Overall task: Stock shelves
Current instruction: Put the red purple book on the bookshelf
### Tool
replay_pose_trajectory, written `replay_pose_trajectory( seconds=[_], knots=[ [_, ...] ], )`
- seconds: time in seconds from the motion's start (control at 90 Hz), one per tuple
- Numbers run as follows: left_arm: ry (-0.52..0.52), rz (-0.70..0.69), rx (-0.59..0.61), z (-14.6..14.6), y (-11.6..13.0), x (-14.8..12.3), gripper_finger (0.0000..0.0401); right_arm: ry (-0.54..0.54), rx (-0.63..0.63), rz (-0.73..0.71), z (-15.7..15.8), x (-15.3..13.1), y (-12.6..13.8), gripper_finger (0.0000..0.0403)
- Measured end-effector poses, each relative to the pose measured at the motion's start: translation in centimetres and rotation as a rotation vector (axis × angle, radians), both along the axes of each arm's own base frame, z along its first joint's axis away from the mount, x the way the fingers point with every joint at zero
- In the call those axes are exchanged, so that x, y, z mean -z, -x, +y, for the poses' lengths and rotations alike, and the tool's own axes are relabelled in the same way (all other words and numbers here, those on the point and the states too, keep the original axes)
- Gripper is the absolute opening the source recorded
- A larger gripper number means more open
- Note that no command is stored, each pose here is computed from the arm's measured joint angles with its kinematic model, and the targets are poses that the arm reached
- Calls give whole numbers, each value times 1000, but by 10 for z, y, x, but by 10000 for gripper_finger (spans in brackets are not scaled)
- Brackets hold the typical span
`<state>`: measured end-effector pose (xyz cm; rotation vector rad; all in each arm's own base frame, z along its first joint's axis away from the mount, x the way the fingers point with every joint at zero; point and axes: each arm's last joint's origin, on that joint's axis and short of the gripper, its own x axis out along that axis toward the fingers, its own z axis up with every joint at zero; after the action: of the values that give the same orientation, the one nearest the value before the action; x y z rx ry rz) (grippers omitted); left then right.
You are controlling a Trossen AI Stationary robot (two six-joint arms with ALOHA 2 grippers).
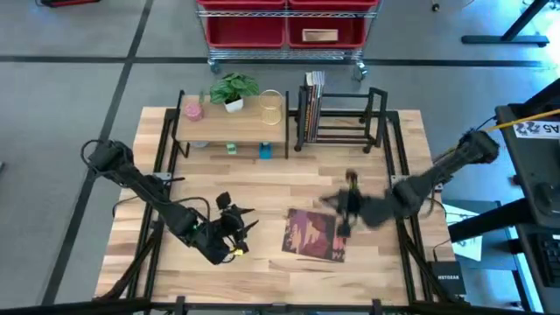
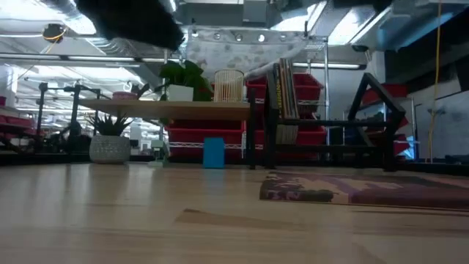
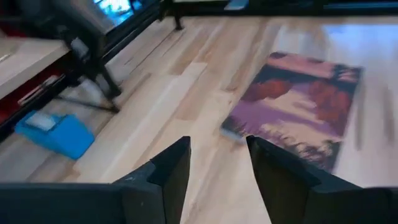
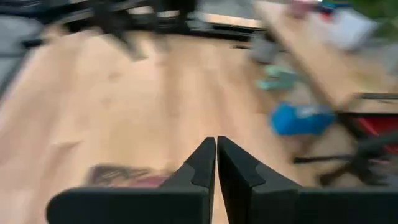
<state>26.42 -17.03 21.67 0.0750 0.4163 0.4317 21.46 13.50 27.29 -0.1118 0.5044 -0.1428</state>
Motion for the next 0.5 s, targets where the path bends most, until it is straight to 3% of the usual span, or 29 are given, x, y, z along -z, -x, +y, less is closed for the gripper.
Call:
replay_pose_trajectory(
  seconds=[0.144, 0.278, 0.378, 0.5],
  knots=[
    [17, -40, 90, -1, -22, 4, 153, -108, -188, 42, 46, 24, -4, 1],
    [64, -83, 182, 8, -49, 13, 153, -141, -261, 59, 71, 47, -15, 8],
    [92, -116, 221, 19, -68, 23, 153, -150, -316, 134, 84, 64, -23, 41],
    [123, -117, 274, 33, -88, 36, 153, -135, -377, 203, 102, 80, -29, 110]
  ],
)
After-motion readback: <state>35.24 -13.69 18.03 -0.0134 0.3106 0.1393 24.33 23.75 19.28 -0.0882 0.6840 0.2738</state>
